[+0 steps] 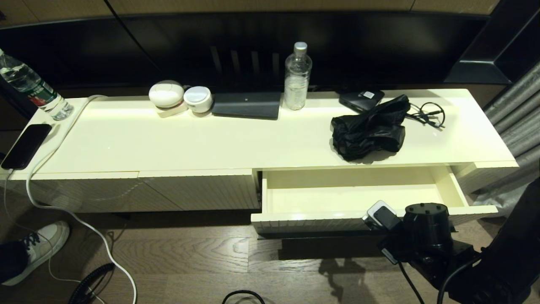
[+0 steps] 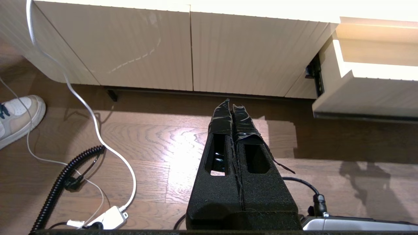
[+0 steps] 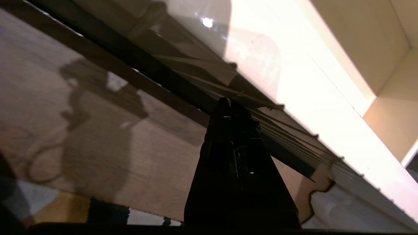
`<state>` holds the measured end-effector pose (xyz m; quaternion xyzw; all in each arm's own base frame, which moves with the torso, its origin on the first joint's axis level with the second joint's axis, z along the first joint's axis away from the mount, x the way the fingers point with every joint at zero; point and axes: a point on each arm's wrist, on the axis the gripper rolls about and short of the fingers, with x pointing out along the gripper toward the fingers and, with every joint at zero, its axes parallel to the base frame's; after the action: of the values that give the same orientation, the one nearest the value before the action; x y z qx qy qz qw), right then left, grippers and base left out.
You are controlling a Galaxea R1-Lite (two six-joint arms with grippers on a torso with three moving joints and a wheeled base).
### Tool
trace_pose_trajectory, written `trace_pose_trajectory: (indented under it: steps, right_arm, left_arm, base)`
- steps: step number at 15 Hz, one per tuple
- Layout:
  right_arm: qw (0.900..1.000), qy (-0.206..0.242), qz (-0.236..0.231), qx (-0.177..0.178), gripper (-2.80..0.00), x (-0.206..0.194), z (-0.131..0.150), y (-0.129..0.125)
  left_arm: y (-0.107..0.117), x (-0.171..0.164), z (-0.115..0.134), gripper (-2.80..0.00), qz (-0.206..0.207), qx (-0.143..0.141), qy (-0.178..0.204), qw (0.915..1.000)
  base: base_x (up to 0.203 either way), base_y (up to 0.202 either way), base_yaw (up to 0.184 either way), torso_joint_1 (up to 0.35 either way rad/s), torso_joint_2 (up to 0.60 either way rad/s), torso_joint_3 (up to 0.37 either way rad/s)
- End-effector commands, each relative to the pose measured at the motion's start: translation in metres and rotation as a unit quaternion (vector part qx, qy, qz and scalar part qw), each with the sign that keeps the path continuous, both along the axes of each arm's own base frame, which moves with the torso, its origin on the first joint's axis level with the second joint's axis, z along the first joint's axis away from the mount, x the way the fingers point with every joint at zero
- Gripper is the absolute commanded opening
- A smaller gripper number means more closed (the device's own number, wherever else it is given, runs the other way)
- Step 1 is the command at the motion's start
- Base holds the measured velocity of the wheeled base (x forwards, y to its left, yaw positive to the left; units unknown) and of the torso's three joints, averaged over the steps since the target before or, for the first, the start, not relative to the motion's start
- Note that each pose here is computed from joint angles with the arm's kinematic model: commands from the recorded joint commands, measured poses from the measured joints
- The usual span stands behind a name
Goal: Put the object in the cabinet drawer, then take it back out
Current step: Close the drawer
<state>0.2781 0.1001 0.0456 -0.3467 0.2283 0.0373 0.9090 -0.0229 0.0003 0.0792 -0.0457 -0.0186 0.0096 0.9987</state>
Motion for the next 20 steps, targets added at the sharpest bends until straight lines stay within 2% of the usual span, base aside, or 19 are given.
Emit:
trace_pose_trajectory:
  steps: [1,4,12,15,20]
  right_arm:
    - [1.0,-0.021,-0.007,0.004,-2.8,0.01,0.006,0.003]
    - [0.999,-0.046,-0.009,0.013,-2.8,0.018,0.017,0.006]
    - [0.996,-0.078,-0.012,0.029,-2.8,0.042,0.023,0.014]
    - [0.994,-0.099,-0.033,0.045,-2.8,0.054,0.027,0.018]
    - [0.99,-0.12,-0.039,0.058,-2.8,0.069,0.032,0.022]
  left_arm:
    - [0.0,0.0,0.0,-2.8,0.0,0.0,-0.001,1.0]
    - [0.0,0.0,0.0,-2.8,0.0,0.0,-0.001,1.0]
    - [0.0,0.0,0.0,-2.8,0.0,0.0,0.0,1.0]
    - [0.0,0.0,0.0,-2.8,0.0,0.0,-0.001,1.0]
    - [0.0,0.0,0.0,-2.8,0.0,0.0,-0.001,1.0]
  base:
    - [0.0,0.0,0.0,0.0,0.0,0.0]
    - [0.0,0.0,0.0,0.0,0.0,0.0]
    - [0.0,0.0,0.0,0.0,0.0,0.0]
    - [0.0,0.0,0.0,0.0,0.0,0.0]
    - [0.0,0.0,0.0,0.0,0.0,0.0]
